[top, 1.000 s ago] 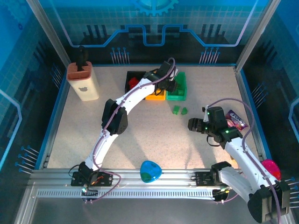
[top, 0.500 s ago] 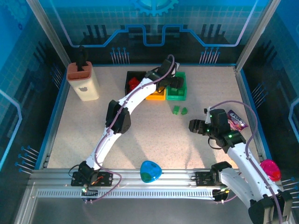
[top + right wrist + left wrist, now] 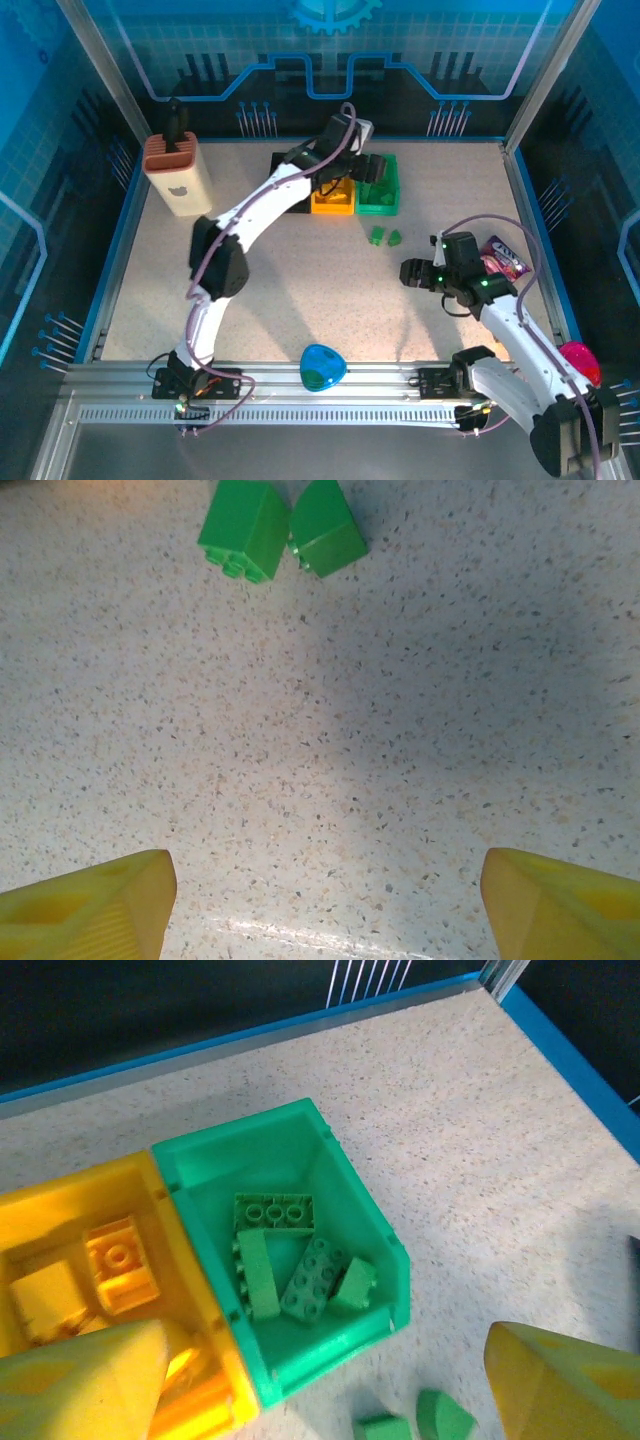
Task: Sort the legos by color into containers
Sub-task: Pick up the lego from the middle-right of the table.
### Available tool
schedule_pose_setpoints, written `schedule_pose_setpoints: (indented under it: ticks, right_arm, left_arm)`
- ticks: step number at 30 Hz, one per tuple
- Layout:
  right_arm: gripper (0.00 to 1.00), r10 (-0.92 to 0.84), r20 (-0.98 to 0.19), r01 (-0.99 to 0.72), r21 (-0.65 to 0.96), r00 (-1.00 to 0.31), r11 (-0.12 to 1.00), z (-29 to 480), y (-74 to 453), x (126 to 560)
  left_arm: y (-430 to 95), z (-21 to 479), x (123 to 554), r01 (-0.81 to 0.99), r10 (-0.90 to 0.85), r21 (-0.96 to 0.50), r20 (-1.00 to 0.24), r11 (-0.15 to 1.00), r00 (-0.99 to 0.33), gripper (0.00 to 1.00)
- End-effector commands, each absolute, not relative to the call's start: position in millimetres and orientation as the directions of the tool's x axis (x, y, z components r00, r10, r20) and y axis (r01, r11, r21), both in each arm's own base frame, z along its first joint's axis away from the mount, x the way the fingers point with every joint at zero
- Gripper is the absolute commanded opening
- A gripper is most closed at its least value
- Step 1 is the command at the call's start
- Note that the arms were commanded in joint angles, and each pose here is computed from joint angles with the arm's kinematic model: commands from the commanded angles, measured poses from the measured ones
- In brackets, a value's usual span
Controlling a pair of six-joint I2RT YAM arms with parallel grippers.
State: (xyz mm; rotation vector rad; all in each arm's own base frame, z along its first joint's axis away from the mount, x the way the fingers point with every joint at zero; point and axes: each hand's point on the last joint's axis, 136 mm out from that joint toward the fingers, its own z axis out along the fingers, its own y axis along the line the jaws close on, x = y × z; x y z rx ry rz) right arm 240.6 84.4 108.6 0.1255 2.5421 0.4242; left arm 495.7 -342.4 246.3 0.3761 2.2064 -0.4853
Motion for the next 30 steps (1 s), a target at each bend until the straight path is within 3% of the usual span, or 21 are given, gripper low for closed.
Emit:
schedule_pose_setpoints:
  ticks: [1, 6, 12, 18, 30]
  right_arm:
    - [0.81, 0.133, -0.521, -0.049, 0.321, -0.843, 0.946, 117, 94, 256]
    - [0.8, 0.088, -0.49, -0.04, 0.244, -0.867, 0.969, 108, 93, 280]
    - [0.72, 0.073, -0.454, -0.007, 0.171, -0.888, 0.985, 91, 92, 319]
    - [0.7, 0.037, -0.415, -0.022, 0.135, -0.909, 0.991, 78, 100, 358]
    - [0.64, 0.007, -0.339, -0.017, 0.066, -0.941, 0.998, 48, 100, 398]
  left_arm:
    - [-321, 280, 476, 0.427, 0.063, -0.203, -0.845, 0.881, -0.531, 0.81]
    - [-284, 272, 428, 0.39, 0.012, -0.235, -0.844, 0.891, -0.536, 0.75]
    - [-241, 230, 373, 0.308, -0.033, -0.271, -0.796, 0.912, -0.604, 0.72]
    - [-202, 196, 323, 0.229, -0.088, -0.301, -0.759, 0.926, -0.645, 0.7]
    - [-157, 157, 264, 0.122, -0.139, -0.301, -0.714, 0.946, -0.686, 0.69]
